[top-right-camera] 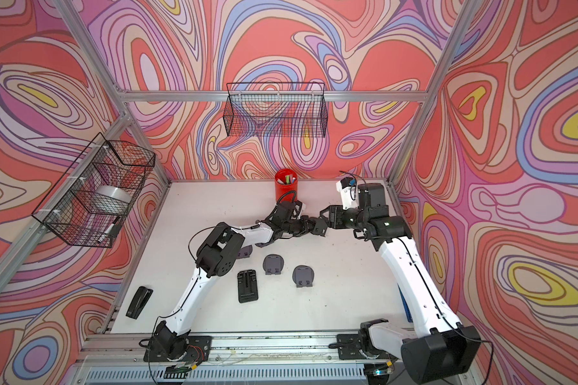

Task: Open the phone stand
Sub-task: Place the phone stand at the center of the board.

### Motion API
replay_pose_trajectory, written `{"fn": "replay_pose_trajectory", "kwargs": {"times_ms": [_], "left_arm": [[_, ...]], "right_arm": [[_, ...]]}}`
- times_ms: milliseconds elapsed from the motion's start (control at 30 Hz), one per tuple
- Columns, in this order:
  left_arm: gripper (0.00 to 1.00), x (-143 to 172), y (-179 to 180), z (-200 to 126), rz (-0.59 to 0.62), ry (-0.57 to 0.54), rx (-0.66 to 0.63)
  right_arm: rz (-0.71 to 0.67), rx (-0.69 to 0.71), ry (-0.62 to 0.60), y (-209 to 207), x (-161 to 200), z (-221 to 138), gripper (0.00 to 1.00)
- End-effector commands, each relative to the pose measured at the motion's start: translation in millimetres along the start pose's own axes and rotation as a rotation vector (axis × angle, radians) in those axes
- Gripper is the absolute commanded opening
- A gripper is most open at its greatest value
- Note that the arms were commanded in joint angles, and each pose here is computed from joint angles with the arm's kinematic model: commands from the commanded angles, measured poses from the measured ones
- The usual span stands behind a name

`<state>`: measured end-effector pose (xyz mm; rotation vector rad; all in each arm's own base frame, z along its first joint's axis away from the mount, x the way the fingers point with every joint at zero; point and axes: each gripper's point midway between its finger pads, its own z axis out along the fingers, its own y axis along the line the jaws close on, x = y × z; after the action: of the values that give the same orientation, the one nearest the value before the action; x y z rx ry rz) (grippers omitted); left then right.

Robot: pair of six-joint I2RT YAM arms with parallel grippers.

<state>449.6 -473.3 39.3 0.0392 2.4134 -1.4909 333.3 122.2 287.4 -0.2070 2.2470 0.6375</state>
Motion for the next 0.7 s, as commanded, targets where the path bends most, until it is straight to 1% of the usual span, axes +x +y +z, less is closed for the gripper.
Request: {"fn": "replay_pose_trajectory", "kwargs": {"times_ms": [0,133,433,667], "left_arm": [[0.00,-10,-9,0,-0.007,-0.020,0.009],[0.00,-6,-3,1,-0.020,-0.007,-0.012],[0.16,-5,5,-4,-0.014,0.005,-0.059],[0.25,-4,12,-11,-0.024,0.008,-0.080]], "right_arm": [[-0.003,-0.012,-0.024,1,-2,-2,0.52],[-0.002,-0.014,-0.023,0,-1,-1,0.52],[-0.003,-0.015,-0.022,-1,1,2,0.52],[-0.002,-0.016,-0.021,-2,2,3,0.52]]}}
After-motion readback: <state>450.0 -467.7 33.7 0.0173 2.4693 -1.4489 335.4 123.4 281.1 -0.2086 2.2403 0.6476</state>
